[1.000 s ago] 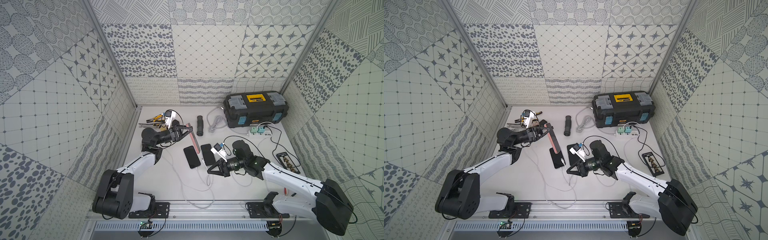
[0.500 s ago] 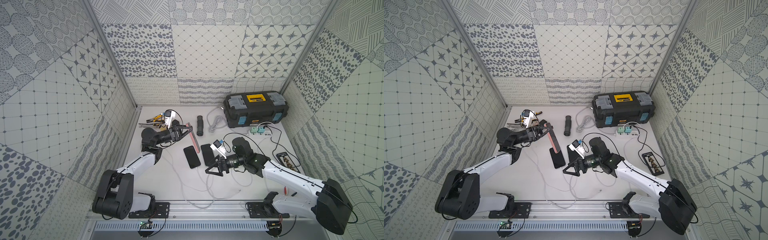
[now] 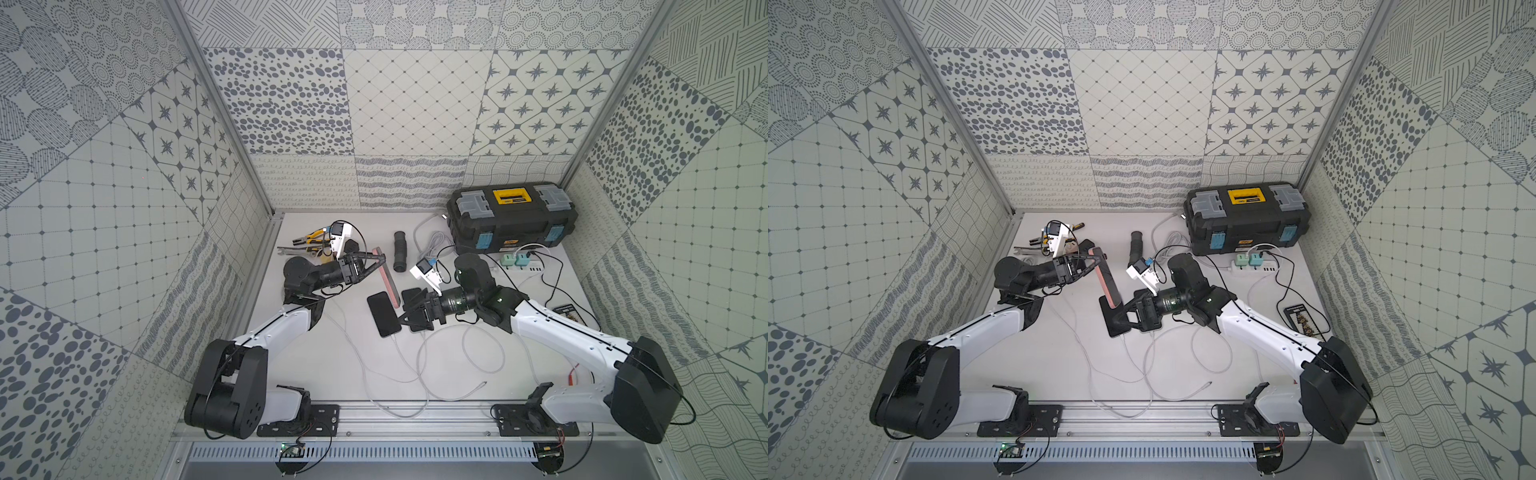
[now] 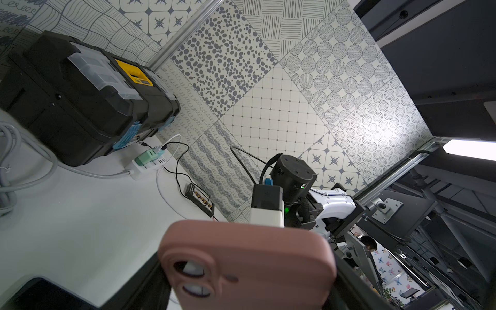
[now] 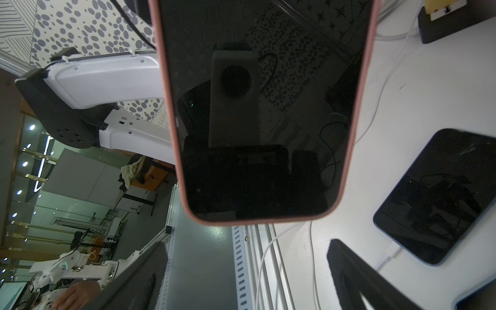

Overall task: Unplug the charging cable from the phone
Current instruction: Place the phone at the center of the board.

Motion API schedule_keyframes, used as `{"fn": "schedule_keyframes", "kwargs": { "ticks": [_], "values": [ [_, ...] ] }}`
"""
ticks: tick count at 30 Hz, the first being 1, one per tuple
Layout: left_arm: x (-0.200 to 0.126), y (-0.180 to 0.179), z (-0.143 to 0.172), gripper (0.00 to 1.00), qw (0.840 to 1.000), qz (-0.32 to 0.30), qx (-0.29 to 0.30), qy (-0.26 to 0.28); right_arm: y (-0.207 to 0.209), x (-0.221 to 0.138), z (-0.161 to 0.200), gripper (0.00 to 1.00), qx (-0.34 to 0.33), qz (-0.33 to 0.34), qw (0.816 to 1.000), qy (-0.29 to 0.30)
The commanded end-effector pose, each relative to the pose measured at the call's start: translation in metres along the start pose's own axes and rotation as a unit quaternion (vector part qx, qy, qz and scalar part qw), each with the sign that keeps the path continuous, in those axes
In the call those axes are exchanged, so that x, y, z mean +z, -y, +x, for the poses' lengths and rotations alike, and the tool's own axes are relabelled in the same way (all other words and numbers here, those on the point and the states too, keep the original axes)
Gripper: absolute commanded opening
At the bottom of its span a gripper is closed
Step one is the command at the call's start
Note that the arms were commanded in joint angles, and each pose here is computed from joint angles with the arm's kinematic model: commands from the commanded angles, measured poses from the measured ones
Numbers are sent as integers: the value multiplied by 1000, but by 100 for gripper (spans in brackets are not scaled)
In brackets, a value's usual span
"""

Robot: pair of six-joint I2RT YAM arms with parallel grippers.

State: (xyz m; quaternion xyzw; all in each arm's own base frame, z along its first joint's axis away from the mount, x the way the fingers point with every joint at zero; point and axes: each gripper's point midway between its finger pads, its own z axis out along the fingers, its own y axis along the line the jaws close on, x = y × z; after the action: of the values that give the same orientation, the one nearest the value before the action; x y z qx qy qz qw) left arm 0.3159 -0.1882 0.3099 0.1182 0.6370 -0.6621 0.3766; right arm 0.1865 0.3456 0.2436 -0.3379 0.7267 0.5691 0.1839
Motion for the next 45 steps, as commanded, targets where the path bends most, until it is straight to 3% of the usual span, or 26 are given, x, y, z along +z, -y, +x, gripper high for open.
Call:
{"fn": "schedule_keyframes", "kwargs": {
  "ticks": [1,16,32,34,36,37,38,45],
  "values": [
    [0,16,-6,0,999,21,44,13,-3,2,-15,97,-27,-7,1000,8],
    [1,16,-5,0,999,22,44,9,-4,14,-43,97,-44,-20,999,12],
    [1,18,-4,0,999,26,47,7,-5,17,-51,65,-47,-34,998,15],
    [1,17,-4,15,999,25,46,7,-7,16,-51,60,-50,-34,998,17],
    [1,16,-4,52,999,24,44,7,-6,15,-51,57,-51,-32,998,19],
    [1,16,-4,88,999,24,42,7,-7,14,-52,57,-53,-31,998,21],
    [1,15,-4,97,999,23,42,7,-7,13,-51,56,-54,-30,998,22],
    [1,7,-4,98,999,5,46,11,-2,9,-47,51,-52,-9,998,32]
  ]
}}
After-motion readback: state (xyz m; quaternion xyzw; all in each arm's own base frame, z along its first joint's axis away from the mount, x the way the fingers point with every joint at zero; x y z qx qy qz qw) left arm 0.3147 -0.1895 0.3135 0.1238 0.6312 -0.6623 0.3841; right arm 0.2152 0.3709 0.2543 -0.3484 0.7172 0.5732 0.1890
